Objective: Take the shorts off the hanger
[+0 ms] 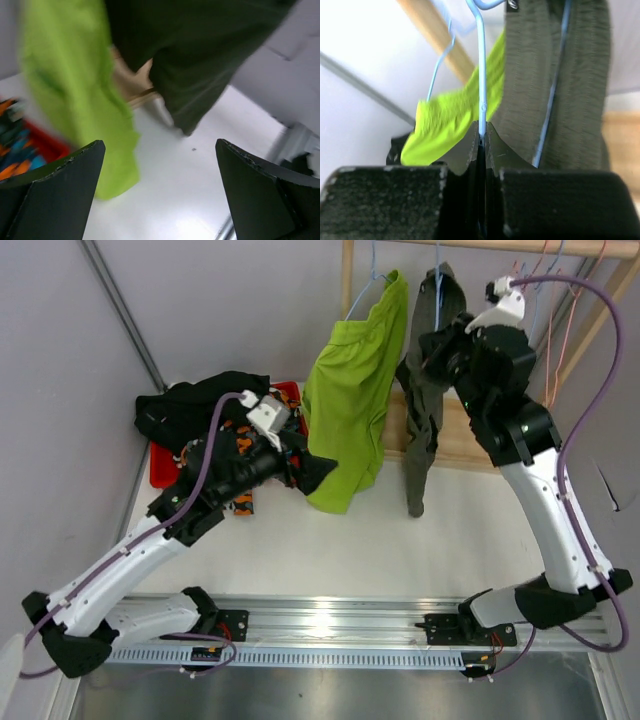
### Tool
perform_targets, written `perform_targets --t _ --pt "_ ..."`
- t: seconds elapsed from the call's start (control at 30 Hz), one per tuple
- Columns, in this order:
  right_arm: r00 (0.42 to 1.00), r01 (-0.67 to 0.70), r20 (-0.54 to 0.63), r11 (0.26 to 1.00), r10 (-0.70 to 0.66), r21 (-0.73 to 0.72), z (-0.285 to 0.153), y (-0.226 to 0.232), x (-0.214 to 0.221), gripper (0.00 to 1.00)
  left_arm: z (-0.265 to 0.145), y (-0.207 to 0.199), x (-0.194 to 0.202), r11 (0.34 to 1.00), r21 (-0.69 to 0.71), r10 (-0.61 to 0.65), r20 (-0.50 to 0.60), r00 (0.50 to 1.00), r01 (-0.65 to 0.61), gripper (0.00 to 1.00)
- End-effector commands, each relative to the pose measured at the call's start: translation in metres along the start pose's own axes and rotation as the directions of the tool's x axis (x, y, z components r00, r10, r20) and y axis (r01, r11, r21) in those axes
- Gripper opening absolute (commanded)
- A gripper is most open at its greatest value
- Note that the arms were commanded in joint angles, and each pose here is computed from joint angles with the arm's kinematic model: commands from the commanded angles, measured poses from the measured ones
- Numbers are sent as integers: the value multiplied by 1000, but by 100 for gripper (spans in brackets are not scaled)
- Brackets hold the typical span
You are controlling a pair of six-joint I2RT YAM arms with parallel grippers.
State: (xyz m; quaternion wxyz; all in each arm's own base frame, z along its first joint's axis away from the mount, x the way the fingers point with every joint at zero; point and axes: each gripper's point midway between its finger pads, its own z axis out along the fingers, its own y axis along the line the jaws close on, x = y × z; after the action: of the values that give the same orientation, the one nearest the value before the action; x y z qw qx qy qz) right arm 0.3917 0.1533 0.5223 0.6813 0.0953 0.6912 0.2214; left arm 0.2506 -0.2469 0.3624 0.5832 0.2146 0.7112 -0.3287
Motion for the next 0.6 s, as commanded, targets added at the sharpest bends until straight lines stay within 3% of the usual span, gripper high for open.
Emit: perform_targets --t 0.0,0.07,0.23,0.43,0.57 --pt "988 -74 131 993 85 -88 -38 27 -27 0 15 -61 -15 982 186 24 51 998 -33 99" --pt "992 -89 81 992 96 -91 -41 27 1 0 27 -100 -3 956 287 53 39 998 -62 99" --pt "987 -134 68 984 143 -120 -72 45 6 0 49 -167 20 903 419 76 69 995 -98 99" --pt "983 -151 79 977 164 -149 -95 56 -6 0 58 -207 42 874 477 64 65 996 -87 99" --pt "979 -179 70 970 192 -162 -105 56 -9 0 72 -204 40 913 396 69 90 994 -99 99"
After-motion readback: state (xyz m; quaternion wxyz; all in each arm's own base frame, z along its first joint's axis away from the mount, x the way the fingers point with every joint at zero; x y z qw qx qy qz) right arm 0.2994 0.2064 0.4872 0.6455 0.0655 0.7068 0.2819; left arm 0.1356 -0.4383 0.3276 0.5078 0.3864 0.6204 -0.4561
